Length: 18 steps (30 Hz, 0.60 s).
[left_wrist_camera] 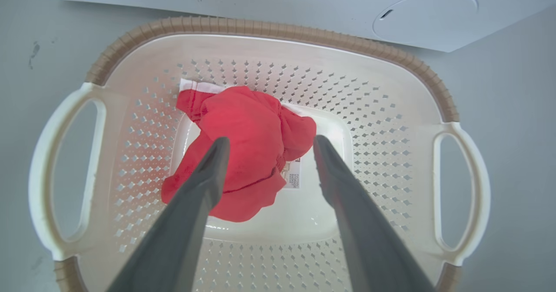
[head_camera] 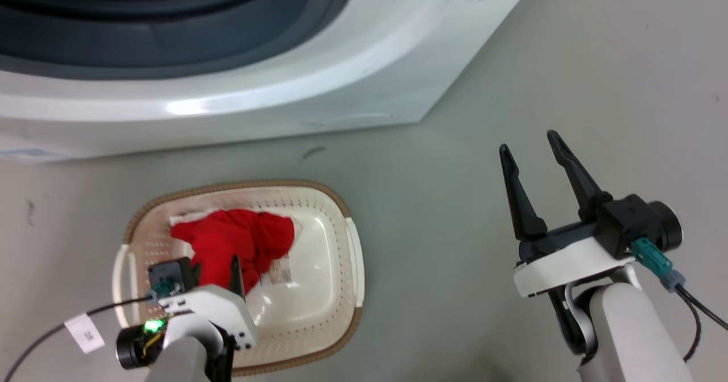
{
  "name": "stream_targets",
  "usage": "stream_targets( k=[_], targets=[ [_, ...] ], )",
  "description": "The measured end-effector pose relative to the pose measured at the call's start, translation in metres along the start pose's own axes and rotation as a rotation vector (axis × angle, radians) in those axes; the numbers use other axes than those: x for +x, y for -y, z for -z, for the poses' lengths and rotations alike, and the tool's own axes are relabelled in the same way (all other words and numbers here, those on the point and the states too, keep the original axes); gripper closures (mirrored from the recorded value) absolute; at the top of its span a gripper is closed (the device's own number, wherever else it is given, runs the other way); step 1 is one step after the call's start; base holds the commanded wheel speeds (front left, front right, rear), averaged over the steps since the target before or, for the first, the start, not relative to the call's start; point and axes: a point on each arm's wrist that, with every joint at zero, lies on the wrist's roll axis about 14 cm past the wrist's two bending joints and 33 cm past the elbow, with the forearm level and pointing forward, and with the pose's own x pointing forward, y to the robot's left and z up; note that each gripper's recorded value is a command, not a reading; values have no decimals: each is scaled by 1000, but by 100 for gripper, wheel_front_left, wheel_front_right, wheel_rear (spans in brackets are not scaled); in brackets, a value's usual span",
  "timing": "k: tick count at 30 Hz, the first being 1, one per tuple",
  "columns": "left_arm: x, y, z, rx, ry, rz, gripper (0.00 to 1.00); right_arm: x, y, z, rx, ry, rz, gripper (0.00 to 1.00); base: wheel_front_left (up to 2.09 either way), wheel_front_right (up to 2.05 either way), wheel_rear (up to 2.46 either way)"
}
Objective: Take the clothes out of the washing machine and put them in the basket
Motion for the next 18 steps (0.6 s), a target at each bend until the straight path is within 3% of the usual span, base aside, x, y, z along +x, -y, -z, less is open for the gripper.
stream_targets(
  k=[18],
  targets=[
    [-105, 17, -126, 57, 514, 29, 0, -33, -21, -73, -23, 162, -34, 0, 0, 0, 0]
  ],
)
